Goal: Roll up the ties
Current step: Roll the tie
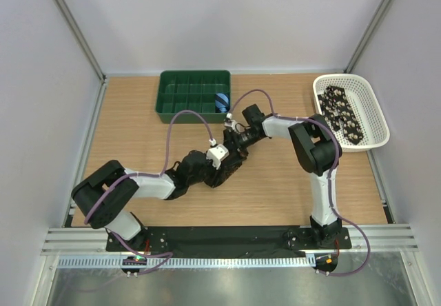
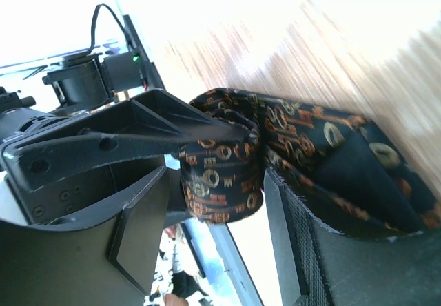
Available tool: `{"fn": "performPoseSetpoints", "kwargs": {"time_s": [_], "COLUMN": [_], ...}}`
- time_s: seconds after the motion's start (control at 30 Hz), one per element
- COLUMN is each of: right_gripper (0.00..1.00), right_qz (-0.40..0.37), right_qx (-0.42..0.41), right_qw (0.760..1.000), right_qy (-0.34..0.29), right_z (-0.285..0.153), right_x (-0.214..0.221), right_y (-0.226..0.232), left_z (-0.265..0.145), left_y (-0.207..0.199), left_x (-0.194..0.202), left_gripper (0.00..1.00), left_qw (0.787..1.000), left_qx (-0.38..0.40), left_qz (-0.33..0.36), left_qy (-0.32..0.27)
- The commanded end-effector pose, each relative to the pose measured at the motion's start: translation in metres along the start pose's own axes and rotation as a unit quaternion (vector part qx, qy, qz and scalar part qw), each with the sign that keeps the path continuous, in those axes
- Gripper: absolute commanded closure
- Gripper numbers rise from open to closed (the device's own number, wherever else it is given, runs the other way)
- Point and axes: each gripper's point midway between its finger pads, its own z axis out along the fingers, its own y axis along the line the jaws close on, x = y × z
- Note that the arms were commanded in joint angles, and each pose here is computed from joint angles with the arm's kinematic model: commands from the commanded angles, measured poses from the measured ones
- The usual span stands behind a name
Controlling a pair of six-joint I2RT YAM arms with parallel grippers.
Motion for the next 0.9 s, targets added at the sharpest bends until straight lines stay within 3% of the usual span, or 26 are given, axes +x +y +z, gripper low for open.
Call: {"fn": "performPoseSetpoints", "kwargs": {"time_s": [0.0,0.13,0.47,0.6,0.73,0.87], "right_gripper": [0.37,0.37,0.43,0.45,0.45,0.45], "right_qz": [-0.037,-0.04,-0.024,-0.02,-0.055,-0.096], "right_qx": [0.022,0.04,0.133,0.213,0.259,0.263], "right_qw": [0.999,0.997,0.968,0.935,0.9,0.88], "right_qy": [-0.026,-0.055,-0.21,-0.284,-0.345,-0.384], "right_z": [-0.022,-0.035,-0.1,-0.136,-0.16,-0.17], "right_x": [-0.012,-0.017,-0.033,-0.029,-0.008,0.009], "right_y": [0.017,0.015,-0.01,-0.03,-0.024,-0.006], "left_z": [-0.001,-0.001,-0.002,0.002,0.008,0.012], "left_y": [-0.005,0.0,0.004,0.007,0.006,0.001], "left_x": [-0.004,-0.006,0.005,0.002,0.023,0.035], "left_gripper": [0.61,0.6,0.59,0.59,0.59,0.59], "left_qw": [1.0,0.999,0.994,0.991,0.98,0.97], "left_qx": [0.01,-0.009,-0.036,-0.049,-0.052,-0.041], "left_qz": [0.011,0.009,-0.003,-0.015,-0.03,-0.042], "left_qy": [0.014,0.04,0.106,0.127,0.188,0.237]}}
